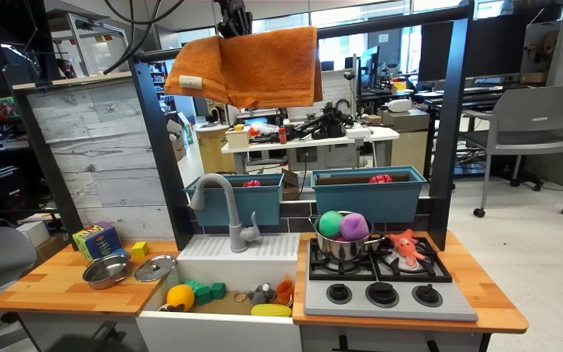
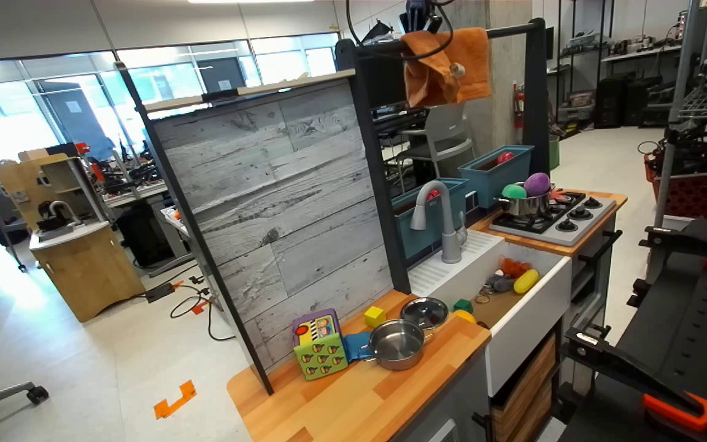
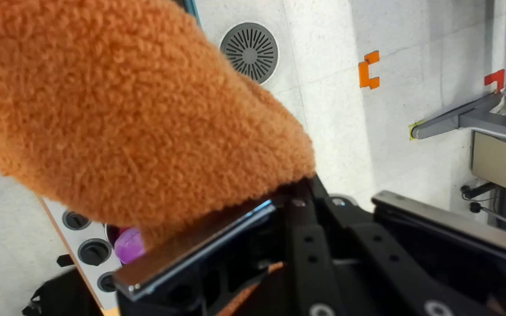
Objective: Hang the orange towel on the black rod
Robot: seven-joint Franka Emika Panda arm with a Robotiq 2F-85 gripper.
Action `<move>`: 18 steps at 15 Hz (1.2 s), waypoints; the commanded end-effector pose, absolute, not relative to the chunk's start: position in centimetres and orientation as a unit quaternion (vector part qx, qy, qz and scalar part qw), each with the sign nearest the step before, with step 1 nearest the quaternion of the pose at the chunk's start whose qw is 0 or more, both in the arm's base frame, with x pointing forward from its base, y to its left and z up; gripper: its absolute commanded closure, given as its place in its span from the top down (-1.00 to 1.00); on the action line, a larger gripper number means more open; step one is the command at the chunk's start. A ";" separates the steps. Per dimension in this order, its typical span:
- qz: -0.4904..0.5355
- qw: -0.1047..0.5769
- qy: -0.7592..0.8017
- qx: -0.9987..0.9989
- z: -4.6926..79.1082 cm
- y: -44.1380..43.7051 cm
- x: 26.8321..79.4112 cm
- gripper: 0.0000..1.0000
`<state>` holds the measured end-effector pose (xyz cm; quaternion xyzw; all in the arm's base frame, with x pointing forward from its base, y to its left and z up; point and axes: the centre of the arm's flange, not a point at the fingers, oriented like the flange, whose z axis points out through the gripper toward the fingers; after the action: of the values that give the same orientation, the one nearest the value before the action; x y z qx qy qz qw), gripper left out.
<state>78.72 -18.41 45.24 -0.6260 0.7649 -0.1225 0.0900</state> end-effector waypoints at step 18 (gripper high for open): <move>-0.122 0.120 0.758 -0.630 48.7 -19.4 86.2 1.00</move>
<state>79.23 -17.81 46.55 -0.6224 0.7602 -0.1428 0.1197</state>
